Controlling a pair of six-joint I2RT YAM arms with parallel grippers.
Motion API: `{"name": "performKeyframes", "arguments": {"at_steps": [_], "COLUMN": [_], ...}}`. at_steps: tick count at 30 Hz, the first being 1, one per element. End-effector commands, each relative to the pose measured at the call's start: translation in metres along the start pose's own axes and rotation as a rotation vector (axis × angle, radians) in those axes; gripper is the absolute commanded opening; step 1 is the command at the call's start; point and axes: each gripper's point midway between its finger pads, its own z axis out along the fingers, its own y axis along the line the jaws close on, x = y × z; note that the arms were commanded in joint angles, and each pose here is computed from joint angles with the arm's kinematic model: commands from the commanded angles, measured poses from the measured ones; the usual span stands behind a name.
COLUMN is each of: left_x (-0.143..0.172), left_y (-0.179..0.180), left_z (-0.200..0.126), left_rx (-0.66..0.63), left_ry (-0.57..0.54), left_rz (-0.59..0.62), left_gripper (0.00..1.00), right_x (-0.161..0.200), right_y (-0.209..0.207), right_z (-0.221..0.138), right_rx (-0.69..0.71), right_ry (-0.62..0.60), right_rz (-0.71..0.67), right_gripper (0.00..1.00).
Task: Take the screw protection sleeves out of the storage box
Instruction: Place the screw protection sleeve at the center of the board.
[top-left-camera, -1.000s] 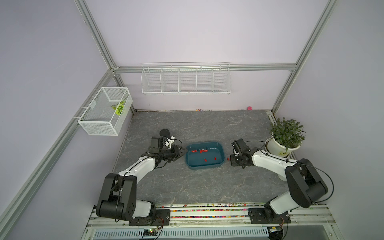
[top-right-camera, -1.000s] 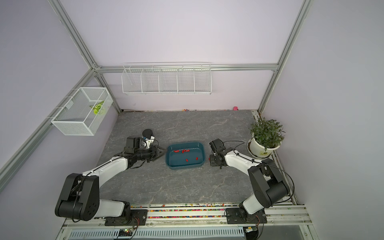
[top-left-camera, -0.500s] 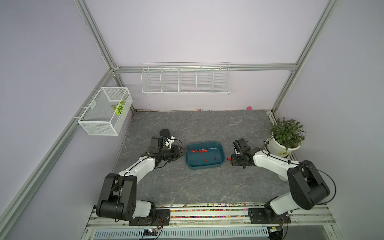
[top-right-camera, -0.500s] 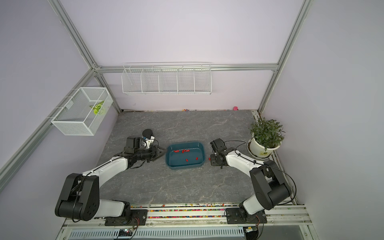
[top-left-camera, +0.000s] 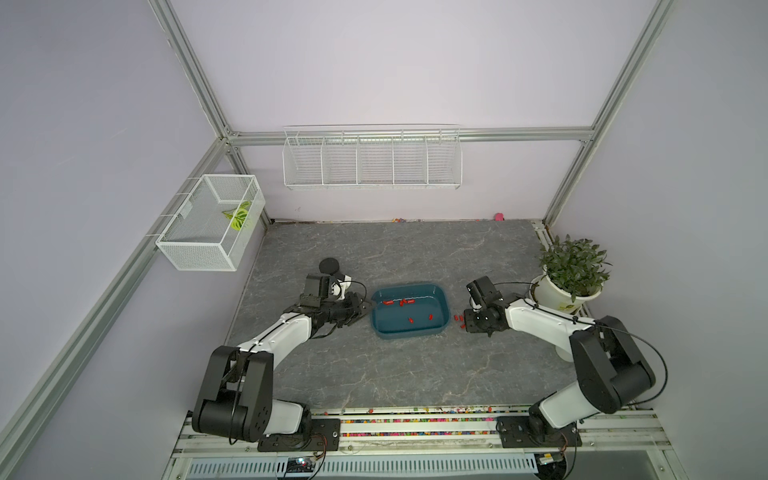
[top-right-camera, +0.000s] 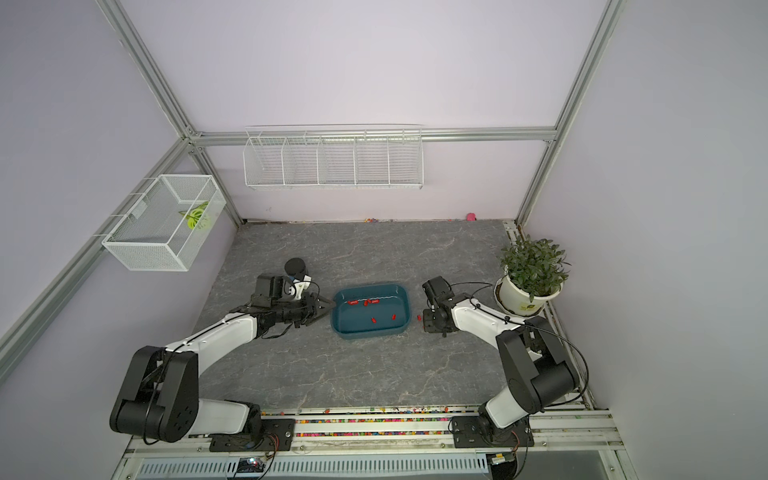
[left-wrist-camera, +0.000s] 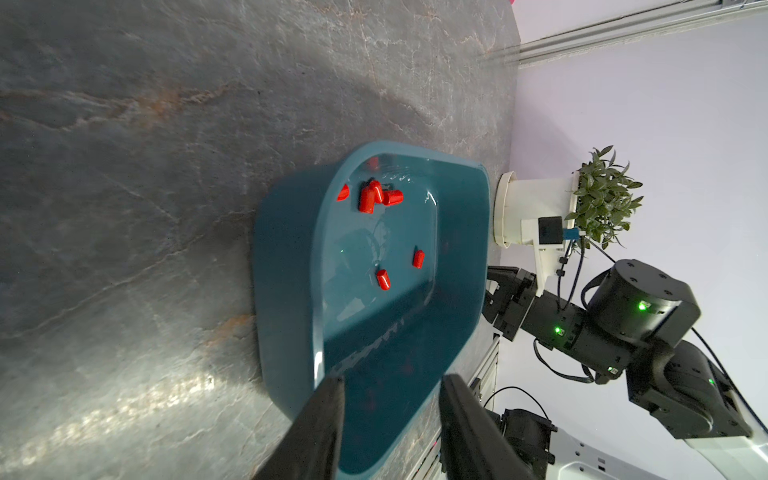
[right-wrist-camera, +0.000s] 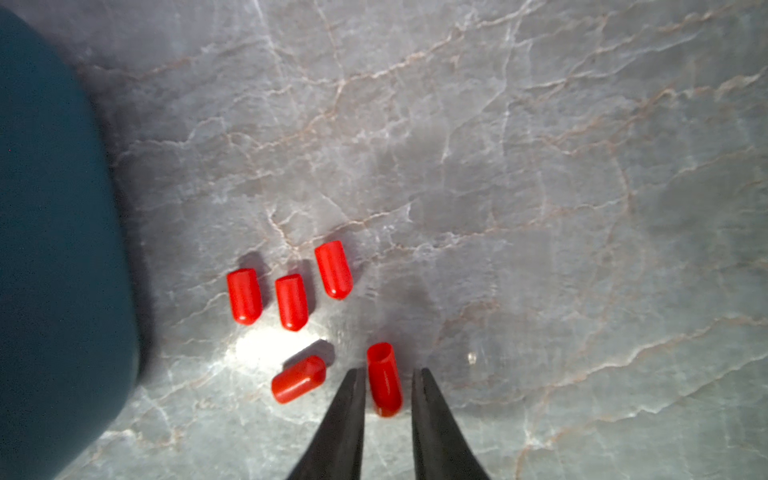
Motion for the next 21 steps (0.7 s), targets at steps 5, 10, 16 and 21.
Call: {"name": "performKeyframes", "arguments": {"at_steps": [5, 10, 16, 21], "left_x": [-0.006, -0.007, -0.009, -0.012], "left_y": [-0.005, -0.003, 0.007, 0.013], "left_z": [0.000, 0.000, 0.006, 0.007], "left_rx": [-0.015, -0.037, -0.094, -0.115], "left_ry": [-0.012, -0.021, -0.049, -0.078], "left_rz": [0.031, 0.031, 0.037, 0.053], "left_gripper": [0.45, 0.45, 0.43, 0.43], "right_x": [-0.008, -0.023, -0.048, -0.063], "right_y": [0.007, 0.021, 0.058, 0.099], "right_z": [-0.014, -0.049, -0.094, -0.117], "right_rx": [-0.045, -0.126, -0.303, -0.364], "right_ry": [-0.018, -0.077, -0.131, -0.161], "right_rz": [0.004, -0.013, -0.077, -0.179], "right_gripper": [0.31, 0.33, 0.35, 0.36]}}
